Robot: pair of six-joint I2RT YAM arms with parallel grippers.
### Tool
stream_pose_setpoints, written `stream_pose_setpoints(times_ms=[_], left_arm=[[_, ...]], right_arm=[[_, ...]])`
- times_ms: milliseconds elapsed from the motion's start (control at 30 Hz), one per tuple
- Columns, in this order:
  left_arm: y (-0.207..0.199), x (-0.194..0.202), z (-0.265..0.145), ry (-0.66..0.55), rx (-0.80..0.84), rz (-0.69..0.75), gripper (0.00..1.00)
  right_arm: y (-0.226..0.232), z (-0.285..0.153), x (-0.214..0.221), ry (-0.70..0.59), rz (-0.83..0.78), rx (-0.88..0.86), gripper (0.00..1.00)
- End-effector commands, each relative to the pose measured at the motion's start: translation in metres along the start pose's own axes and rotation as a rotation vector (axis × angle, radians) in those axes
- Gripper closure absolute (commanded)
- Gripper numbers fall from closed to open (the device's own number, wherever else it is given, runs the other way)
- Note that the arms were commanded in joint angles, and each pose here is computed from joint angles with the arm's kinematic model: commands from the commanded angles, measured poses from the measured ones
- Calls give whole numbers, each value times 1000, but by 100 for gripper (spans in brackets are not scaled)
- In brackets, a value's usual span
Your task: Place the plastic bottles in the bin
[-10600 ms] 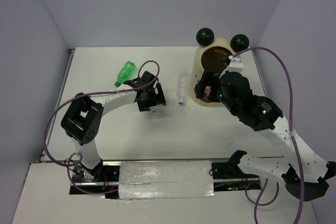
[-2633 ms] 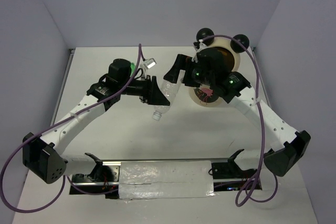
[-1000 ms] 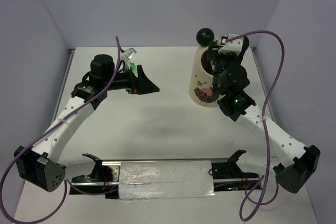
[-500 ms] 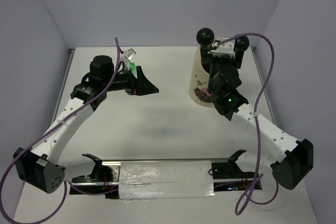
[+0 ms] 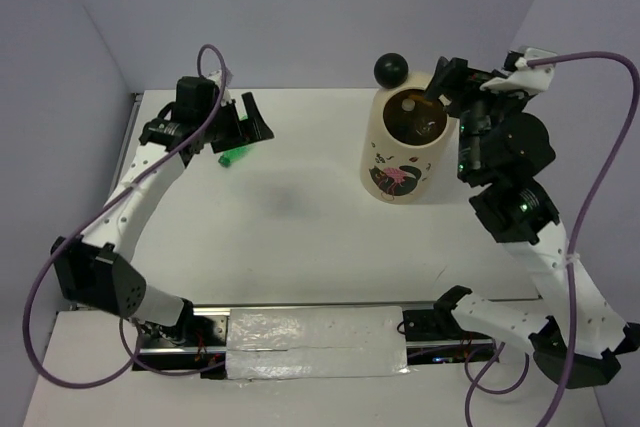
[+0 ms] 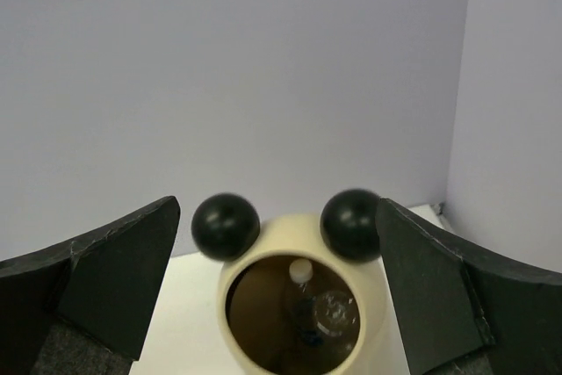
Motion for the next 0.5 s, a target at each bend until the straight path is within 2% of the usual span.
stream_pose_setpoints(times_ms=[0,67,100,200,333,467], left_arm=[[43,-28,16,-102,-381,17,1],[45,-48,23,-156,-476,52,1],[57,-51,41,-116,-527,83,1],[72,-66,66,-98,-627,172,1],[102,-76,90,-48,-661,242,1],[133,-78,110,18,-599,270,1]], right_arm=[[-7,-19,12,113,43,-58,0],[-9,-25,15,125,81,-71,0],[-11,-28,17,135,84,-77,0],[-14,-34,16,149,103,-86,0],[-17,-36,14,159,98,-82,0],[-18,-36,12,161,100,-84,0]])
Point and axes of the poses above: each gripper's point midway between its finger pads, its own z axis out along the fingers, its own y axis along the line the jaws close on, x = y × z, the point moved 10 cm from there along -z, back along the fingers, and after that the axes turned 10 degrees about -z, right-handed, at the moved point
